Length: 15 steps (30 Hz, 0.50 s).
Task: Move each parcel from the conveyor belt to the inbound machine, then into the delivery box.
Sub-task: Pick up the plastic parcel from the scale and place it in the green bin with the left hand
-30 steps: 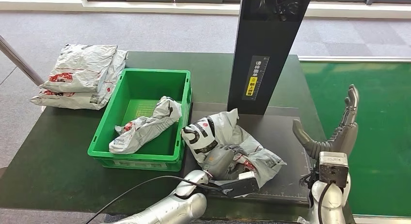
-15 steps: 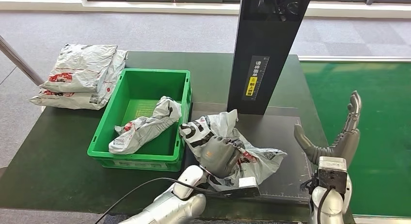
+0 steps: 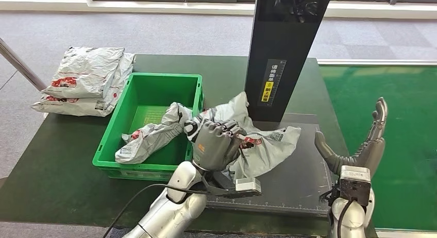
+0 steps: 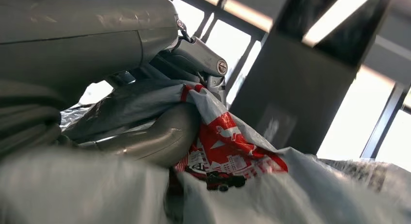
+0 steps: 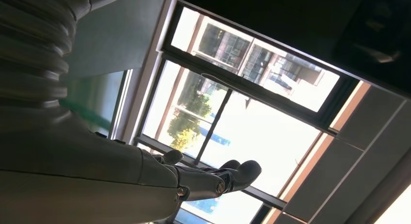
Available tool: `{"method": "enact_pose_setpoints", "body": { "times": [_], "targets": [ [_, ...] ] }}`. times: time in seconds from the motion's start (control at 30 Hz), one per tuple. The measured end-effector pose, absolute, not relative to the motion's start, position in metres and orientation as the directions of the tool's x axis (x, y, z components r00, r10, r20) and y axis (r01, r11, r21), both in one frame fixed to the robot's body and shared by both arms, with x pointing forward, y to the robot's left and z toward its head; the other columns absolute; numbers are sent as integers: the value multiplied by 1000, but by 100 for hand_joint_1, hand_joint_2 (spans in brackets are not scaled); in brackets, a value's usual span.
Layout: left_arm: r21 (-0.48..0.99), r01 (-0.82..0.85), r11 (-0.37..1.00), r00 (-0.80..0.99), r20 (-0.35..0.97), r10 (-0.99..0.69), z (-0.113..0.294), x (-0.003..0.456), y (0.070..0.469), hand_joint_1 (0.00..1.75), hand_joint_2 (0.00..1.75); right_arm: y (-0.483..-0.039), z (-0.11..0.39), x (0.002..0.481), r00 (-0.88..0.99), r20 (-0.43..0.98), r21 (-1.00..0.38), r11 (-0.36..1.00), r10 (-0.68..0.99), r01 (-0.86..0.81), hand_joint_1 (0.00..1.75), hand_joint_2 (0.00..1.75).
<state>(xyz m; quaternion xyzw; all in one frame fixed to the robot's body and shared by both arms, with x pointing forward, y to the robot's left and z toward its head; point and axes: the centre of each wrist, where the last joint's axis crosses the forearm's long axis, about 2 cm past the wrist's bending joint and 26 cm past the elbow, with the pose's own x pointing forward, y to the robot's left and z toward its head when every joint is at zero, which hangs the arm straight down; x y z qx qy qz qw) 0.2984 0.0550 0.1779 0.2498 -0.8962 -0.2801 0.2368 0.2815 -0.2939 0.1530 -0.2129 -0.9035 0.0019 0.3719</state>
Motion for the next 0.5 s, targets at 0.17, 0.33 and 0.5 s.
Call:
{"method": "enact_pose_setpoints", "body": {
  "times": [0.17, 0.33, 0.5],
  "targets": [
    [420, -513, 749, -763, 177, -622, 222, 297, 102, 175, 175, -295, 153, 289, -626, 674, -147, 902, 392, 406, 0, 175],
    [252, -620, 743, -731, 159, -664, 244, 281, 145, 175, 175, -296, 150, 291, -616, 681, -143, 897, 396, 418, 0, 175],
    [109, -627, 772, -749, 191, -635, 253, 270, 165, 175, 175, -296, 149, 293, -612, 685, -144, 897, 395, 418, 0, 175]
  ]
}}
